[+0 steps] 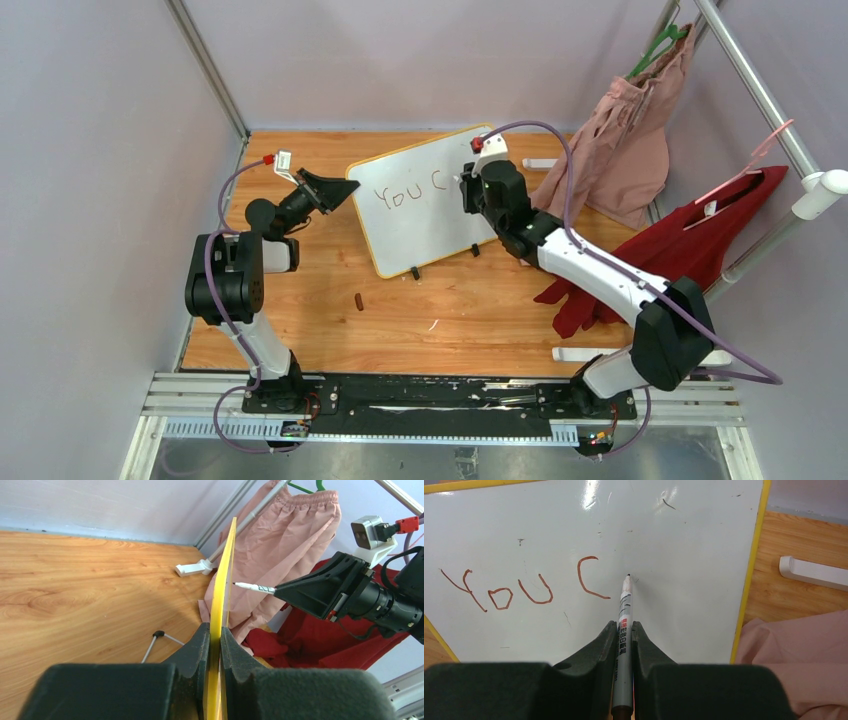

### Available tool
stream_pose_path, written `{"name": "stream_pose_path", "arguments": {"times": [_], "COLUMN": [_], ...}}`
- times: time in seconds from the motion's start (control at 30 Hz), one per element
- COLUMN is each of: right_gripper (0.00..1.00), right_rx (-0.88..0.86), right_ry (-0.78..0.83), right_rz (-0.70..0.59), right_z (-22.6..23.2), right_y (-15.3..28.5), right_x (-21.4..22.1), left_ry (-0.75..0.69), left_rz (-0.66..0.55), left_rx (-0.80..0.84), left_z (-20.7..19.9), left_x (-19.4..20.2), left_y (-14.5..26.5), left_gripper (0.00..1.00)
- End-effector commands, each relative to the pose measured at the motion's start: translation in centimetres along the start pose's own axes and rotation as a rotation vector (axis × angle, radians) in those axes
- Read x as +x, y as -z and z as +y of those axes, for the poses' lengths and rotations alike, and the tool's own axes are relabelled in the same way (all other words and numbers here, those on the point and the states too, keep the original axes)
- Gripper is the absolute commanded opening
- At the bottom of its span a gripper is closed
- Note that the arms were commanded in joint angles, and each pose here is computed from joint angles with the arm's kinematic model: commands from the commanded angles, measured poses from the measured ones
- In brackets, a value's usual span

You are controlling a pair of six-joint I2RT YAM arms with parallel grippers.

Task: Write a sentence on the whiteboard

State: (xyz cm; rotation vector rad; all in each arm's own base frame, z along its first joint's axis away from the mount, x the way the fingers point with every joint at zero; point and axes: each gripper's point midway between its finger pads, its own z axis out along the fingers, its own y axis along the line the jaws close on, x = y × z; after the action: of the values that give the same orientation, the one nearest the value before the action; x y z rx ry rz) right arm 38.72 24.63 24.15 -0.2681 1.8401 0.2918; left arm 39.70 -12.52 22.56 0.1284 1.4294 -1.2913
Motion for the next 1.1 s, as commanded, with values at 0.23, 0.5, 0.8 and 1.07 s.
{"name": "stream_pose_path", "arguments": {"times": [0.23,0.5,0.8,1.07], "right_gripper": [0.0,0.0,0.0,0.0], "right_rx": [-0.04,-0.082,-0.083,-0.038], "right_ry": [-0.037,-0.03,-0.015,-0.002], "right_rz": [-0.035,-0.001,0.05,0.082], "right_z": [0.9,1.8,1.6,0.5], "right_y": [-0.8,-0.7,-0.4,0.0], "right_x": [-1.9,-0.8,1.2,2.4], "left_ry": [-0.052,-0.052,-0.053,-0.053], "left_rz": [-0.016,-0.014,-0.014,-0.014], "left_rx": [0.028,0.03,0.032,0.032], "left_z": [-1.0,-1.1,-1.2,-1.2], "left_x": [-0.6,-0.5,-0.5,-0.5], "left_y": [-0.1,-0.1,-0.1,-0.1], "left_gripper": [0.0,0.0,0.0,0.0]}}
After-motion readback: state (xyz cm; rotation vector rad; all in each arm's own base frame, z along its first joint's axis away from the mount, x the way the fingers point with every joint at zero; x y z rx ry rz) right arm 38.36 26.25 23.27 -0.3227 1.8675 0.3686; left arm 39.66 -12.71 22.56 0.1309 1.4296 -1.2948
